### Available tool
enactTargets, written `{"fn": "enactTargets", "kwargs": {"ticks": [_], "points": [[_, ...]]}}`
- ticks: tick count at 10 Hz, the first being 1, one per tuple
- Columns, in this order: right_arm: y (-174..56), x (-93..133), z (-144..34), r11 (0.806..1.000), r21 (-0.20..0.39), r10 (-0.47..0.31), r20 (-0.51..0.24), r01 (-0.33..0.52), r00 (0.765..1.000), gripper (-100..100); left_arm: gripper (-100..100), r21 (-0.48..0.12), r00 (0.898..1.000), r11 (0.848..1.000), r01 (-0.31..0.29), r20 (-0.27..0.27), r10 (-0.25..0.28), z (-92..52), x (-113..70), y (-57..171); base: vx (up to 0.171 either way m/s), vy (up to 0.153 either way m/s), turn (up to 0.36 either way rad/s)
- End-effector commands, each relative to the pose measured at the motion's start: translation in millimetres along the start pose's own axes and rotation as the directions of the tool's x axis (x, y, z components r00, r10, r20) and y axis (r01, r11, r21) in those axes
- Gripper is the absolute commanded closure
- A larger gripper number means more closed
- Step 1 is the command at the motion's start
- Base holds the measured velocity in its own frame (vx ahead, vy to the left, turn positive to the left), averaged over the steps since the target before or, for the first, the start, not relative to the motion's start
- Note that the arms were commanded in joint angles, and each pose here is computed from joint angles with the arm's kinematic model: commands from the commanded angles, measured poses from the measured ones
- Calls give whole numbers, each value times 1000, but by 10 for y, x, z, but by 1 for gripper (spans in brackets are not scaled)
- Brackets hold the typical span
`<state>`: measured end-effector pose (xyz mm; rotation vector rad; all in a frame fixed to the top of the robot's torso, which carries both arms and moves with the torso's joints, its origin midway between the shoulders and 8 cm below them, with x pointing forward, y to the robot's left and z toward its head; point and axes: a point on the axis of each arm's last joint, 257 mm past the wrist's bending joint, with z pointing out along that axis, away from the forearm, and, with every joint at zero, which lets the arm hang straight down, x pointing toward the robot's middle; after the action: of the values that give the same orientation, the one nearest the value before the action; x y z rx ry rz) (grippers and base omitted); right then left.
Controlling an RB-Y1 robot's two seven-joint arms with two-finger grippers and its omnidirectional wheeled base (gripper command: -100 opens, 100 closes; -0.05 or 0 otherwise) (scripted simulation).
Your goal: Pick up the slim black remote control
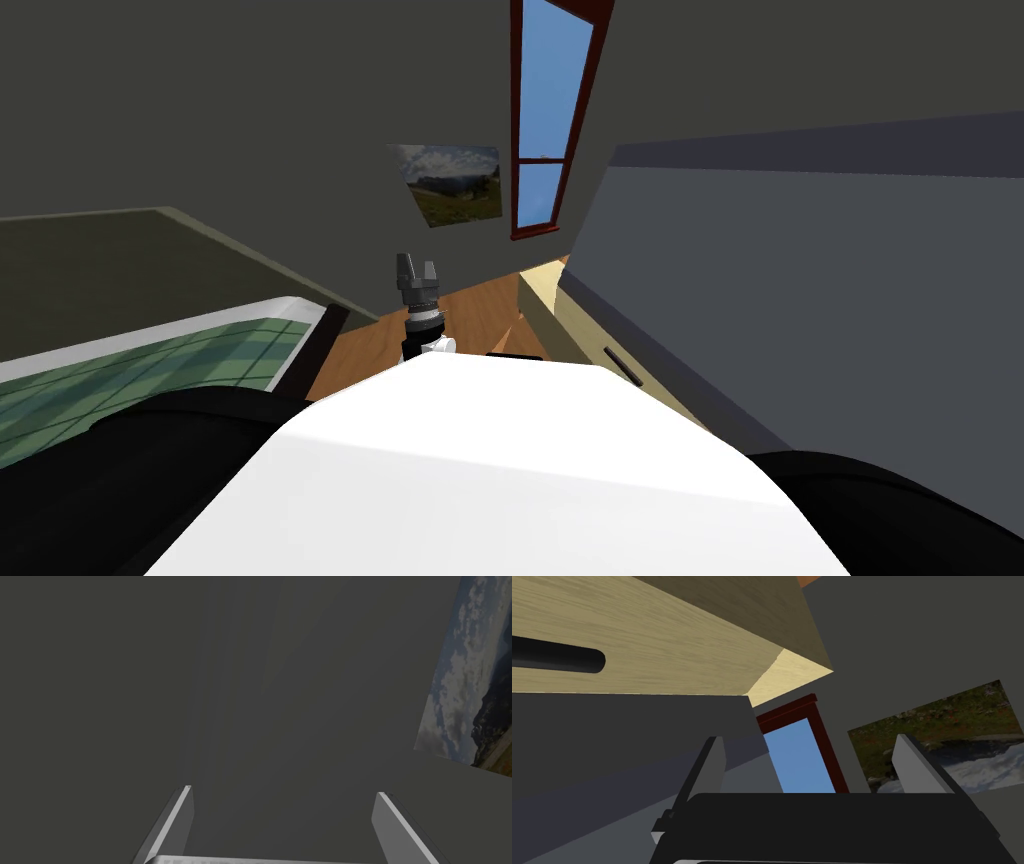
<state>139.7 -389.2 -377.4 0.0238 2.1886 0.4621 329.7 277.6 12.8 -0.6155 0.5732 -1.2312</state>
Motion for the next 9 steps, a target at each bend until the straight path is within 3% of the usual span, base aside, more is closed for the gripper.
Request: {"fn": "enactTargets", "kwargs": {"ticks": [1,4,5,6,9], "points": [[-181,287,-176,999,42,-3,-84,6,996,-100,0,0,1000,1000,0,0,0,0,0,0,61,-15,270],[-342,588,-331,997,78,-10,-174,24,985,-100,0,0,1000,1000,0,0,0,0,0,0,63,-26,175],[-474,790,-473,994,111,3,-231,23,973,-100,0,0,1000,1000,0,0,0,0,0,0,58,-31,185],[-478,828,-483,993,109,-8,-247,36,969,-100,0,0,1000,1000,0,0,0,0,0,0,54,-25,129],[-711,1245,-793,985,164,12,-368,53,930,-100,0,0,1000,1000,0,0,0,0,0,0,66,-37,204]]}}
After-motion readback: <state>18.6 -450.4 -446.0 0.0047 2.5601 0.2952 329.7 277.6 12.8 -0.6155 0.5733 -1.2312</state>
